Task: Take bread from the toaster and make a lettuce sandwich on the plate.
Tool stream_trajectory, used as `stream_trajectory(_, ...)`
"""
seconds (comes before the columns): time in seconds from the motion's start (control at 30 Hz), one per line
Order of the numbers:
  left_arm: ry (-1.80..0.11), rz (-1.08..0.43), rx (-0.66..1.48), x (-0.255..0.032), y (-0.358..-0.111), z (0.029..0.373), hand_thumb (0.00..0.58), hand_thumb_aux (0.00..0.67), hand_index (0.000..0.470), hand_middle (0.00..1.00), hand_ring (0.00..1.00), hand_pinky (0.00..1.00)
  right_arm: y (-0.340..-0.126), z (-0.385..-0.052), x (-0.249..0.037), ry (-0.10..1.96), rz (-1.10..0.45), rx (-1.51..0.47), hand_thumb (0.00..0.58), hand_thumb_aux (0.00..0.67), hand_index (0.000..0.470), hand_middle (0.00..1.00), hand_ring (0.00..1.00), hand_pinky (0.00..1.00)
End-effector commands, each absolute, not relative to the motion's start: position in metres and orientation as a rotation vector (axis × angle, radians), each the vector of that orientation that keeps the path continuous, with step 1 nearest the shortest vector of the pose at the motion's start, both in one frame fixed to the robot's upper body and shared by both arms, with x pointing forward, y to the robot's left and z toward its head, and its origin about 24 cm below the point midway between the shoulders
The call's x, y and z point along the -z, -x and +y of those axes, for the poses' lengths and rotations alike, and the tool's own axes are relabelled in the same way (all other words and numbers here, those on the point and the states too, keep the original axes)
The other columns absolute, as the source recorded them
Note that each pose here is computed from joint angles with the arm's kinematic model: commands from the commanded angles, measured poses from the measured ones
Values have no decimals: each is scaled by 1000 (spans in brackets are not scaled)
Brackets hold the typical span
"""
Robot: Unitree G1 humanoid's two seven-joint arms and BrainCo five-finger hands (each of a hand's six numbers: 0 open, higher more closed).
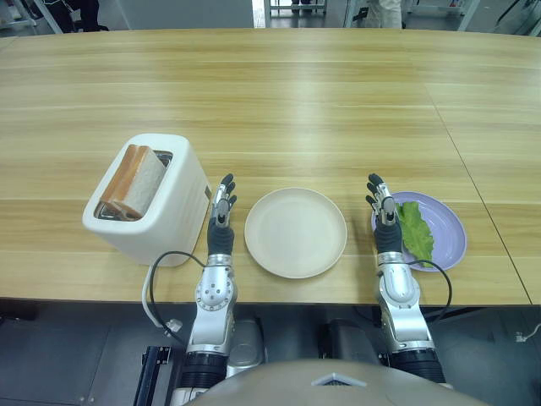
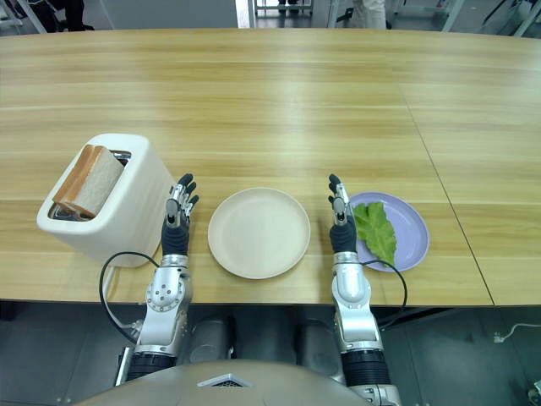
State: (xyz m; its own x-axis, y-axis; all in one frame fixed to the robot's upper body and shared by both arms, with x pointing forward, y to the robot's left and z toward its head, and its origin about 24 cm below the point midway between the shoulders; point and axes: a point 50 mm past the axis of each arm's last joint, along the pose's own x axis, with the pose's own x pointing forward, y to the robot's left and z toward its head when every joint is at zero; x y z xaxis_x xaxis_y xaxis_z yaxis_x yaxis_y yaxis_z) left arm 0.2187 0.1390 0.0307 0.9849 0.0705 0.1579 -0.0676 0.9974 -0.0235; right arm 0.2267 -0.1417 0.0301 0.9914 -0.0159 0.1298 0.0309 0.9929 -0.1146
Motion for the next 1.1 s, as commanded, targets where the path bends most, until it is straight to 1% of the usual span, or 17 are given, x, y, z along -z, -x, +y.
stream_trajectory(0.03,27,-135,-71,-28,-219,138,0,0,0,0,0,0,-228,-141,-28,102,-109,20,0,0,0,0,0,0)
stream_trajectory(0.37,22,-128,-72,-26,-218,138,0,0,0,0,0,0,-228,-142,-27,101,-100,20,0,0,0,0,0,0)
stream_trajectory(0.43,-13,-140,-71,-30,-219,140,0,0,0,0,0,0,-227,-141,-27,101,-101,19,0,0,0,0,0,0)
stream_trajectory(0.6,-288,-310,-60,-73,-222,144,0,0,0,0,0,0,-227,-141,-26,99,-98,26,0,0,0,0,0,0)
stream_trajectory(0.73,-468,-389,-65,-94,-216,143,0,0,0,0,0,0,-226,-138,-25,98,-92,23,0,0,0,0,0,0)
stream_trajectory(0.83,-521,-394,-113,-104,-213,149,0,0,0,0,0,0,-225,-138,-24,96,-88,24,0,0,0,0,0,0)
stream_trajectory(0.97,-665,-391,-183,-117,-214,164,0,0,0,0,0,0,-222,-140,-23,96,-83,42,0,0,0,0,0,0)
stream_trajectory(1.1,-868,-405,-291,-134,-216,186,0,0,0,0,0,0,-220,-142,-23,96,-81,55,0,0,0,0,0,0)
